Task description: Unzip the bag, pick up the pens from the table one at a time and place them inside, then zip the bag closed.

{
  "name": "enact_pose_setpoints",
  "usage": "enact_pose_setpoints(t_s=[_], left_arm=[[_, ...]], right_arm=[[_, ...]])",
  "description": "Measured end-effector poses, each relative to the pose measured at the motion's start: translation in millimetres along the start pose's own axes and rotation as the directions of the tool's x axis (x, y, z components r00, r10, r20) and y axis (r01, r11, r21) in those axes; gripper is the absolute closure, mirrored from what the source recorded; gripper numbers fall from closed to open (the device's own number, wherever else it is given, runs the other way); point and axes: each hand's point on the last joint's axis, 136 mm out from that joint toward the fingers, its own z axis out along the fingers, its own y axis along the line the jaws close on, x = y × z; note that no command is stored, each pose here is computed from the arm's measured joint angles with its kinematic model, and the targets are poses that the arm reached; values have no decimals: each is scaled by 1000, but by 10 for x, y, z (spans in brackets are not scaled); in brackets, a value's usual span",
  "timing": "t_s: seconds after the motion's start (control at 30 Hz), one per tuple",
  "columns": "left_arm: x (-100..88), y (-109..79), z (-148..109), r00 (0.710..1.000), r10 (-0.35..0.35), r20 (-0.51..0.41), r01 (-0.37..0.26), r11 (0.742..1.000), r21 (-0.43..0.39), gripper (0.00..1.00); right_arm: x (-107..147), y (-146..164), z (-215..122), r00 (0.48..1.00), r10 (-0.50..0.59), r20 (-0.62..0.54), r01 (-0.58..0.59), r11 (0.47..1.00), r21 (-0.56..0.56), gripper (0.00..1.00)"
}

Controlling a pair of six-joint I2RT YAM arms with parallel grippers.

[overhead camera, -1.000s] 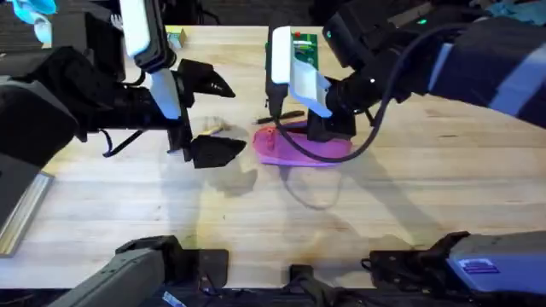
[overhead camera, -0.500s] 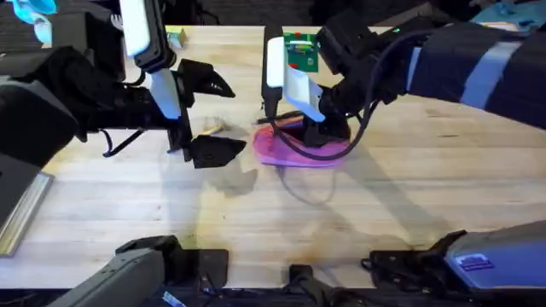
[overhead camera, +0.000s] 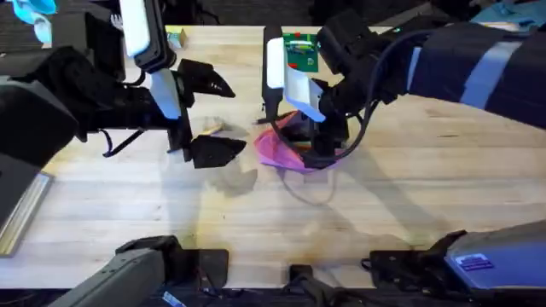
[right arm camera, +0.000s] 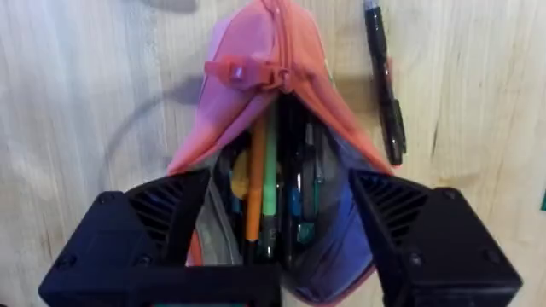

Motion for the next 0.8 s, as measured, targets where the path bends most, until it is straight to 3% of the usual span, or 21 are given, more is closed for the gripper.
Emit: enact_pose_setpoints(t_s=[0.4,0.53,0.8], left_arm=[[0,0,0,1000,0,0,0,1000,0,7],[0,0,0,1000,0,0,0,1000,0,8],[0,1,0,1000,0,0,0,1000,0,7]], right_arm=[[-38,-4,-104,1000,13,17,-13,1000,23,4],[-247,-12,-710,992,-10,127,-11,986,168,4],[-359,60,-1222,974,-9,225,-54,960,273,4]])
